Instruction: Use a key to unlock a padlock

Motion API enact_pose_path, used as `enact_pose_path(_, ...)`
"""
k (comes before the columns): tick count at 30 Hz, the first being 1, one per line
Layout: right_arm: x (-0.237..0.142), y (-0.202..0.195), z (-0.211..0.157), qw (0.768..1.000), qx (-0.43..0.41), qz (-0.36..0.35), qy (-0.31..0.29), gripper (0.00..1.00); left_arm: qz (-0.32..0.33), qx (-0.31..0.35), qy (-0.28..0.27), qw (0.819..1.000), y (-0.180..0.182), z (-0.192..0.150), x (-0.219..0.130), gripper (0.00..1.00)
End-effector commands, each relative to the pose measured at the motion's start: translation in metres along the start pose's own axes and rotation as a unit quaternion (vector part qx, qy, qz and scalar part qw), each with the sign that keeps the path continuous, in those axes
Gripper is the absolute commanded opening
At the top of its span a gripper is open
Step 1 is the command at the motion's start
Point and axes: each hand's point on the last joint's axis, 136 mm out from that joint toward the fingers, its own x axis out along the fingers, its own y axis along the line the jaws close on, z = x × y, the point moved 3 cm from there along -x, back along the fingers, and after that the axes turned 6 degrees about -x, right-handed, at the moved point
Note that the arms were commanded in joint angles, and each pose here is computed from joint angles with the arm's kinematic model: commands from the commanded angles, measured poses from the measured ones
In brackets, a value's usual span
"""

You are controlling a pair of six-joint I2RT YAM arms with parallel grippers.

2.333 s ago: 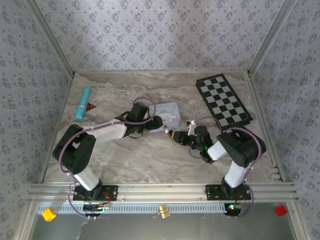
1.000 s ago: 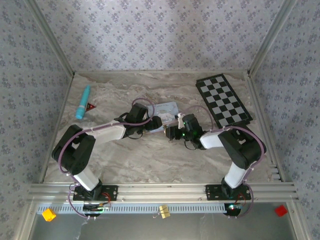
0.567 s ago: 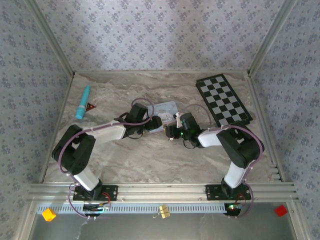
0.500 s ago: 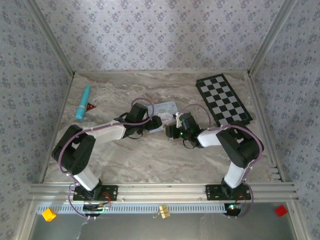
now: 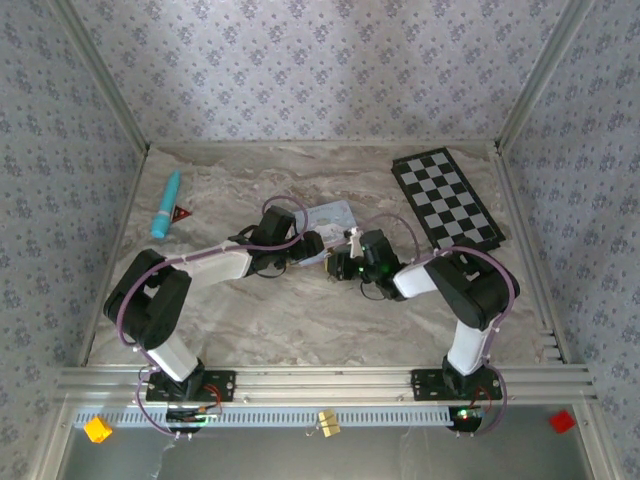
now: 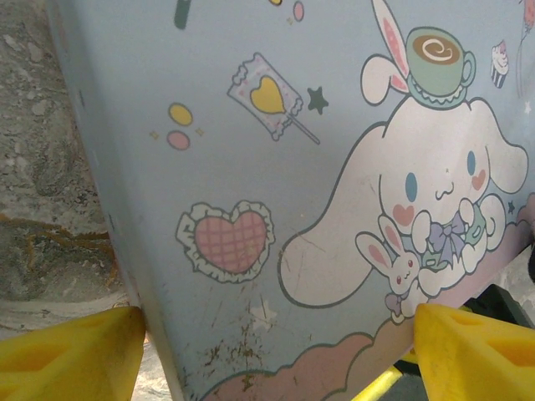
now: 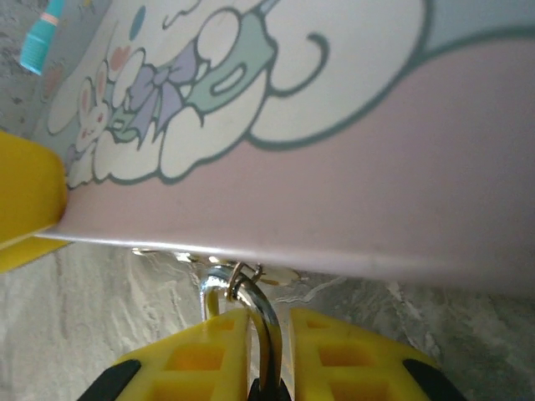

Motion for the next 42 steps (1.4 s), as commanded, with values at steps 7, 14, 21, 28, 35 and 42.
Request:
enact_pose_path(7,-0.018,-0.004,-0.007,0.996,0.084,-0.012,-0.021,0.08,0.057,-0.018,0.02,0.998,0.026,-0.02,0.01,0.81)
enact_pose_path(14,-0.021,-0.009,0.001,0.992,0.115,0.016,-0.057,0.06,0.055,-0.027,0.011,0.998,0.026,-0.019,0.01,0.8)
enact_pose_path(21,-0.018,-0.01,0.009,0.983,0.142,0.047,-0.106,0.05,0.047,-0.039,0.009,0.998,0.027,-0.023,0.012,0.78)
enact_pose_path(28,-0.028,-0.019,0.01,0.974,0.163,0.031,-0.153,0.03,0.04,-0.054,0.006,0.998,0.028,-0.025,0.01,0.78)
enact_pose_path(35,-0.026,-0.015,0.02,0.965,0.184,0.044,-0.18,0.02,0.023,-0.077,0.01,0.997,0.018,-0.029,0.01,0.77)
enact_pose_path(42,-0.027,-0.023,0.026,0.959,0.193,0.024,-0.207,0.02,0.006,-0.09,0.019,0.996,0.007,-0.039,0.015,0.77)
